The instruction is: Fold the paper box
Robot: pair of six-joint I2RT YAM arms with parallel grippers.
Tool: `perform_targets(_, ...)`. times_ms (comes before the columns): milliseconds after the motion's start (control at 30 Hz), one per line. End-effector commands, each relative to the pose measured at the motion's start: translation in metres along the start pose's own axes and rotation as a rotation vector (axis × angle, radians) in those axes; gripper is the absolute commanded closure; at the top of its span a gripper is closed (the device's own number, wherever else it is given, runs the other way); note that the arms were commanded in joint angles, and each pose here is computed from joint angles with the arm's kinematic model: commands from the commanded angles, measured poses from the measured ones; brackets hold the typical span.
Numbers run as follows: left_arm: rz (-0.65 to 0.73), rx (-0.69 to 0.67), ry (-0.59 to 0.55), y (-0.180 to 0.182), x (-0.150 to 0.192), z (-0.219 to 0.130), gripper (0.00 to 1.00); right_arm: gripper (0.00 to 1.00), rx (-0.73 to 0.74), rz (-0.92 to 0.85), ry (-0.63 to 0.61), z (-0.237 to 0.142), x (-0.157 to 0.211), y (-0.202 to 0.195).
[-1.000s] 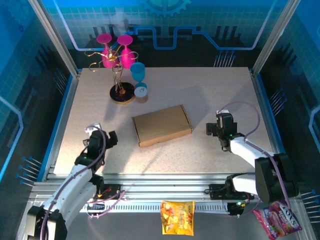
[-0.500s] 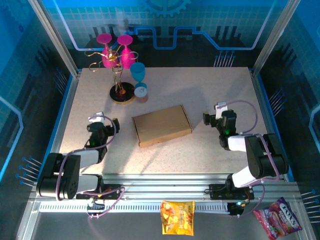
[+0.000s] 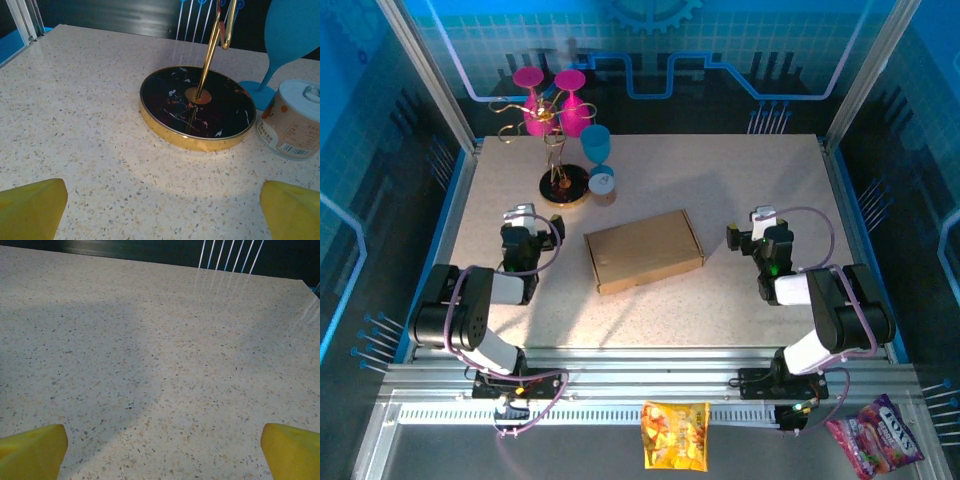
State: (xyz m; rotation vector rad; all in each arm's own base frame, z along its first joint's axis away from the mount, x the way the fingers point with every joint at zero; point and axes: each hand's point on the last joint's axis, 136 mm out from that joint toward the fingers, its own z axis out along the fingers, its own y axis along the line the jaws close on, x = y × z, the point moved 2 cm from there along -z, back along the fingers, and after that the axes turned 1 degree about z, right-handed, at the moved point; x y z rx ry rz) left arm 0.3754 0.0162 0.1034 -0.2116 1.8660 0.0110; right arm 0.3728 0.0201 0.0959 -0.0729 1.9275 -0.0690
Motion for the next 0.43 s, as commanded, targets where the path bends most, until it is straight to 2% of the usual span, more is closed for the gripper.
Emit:
perform_targets(0, 0.020, 0.019, 0.014, -0.0016, 0.0014, -0.0006, 0.01, 0.00, 0.021, 0.013, -0.042, 0.0017, -0.0113, -0.0037)
perform_targets(400, 0.019, 0.020, 0.011, -0.0018, 0.0008, -0.0006, 0.01, 0.00, 0.014, 0.002, -0.052, 0.0000, -0.0109, -0.0013)
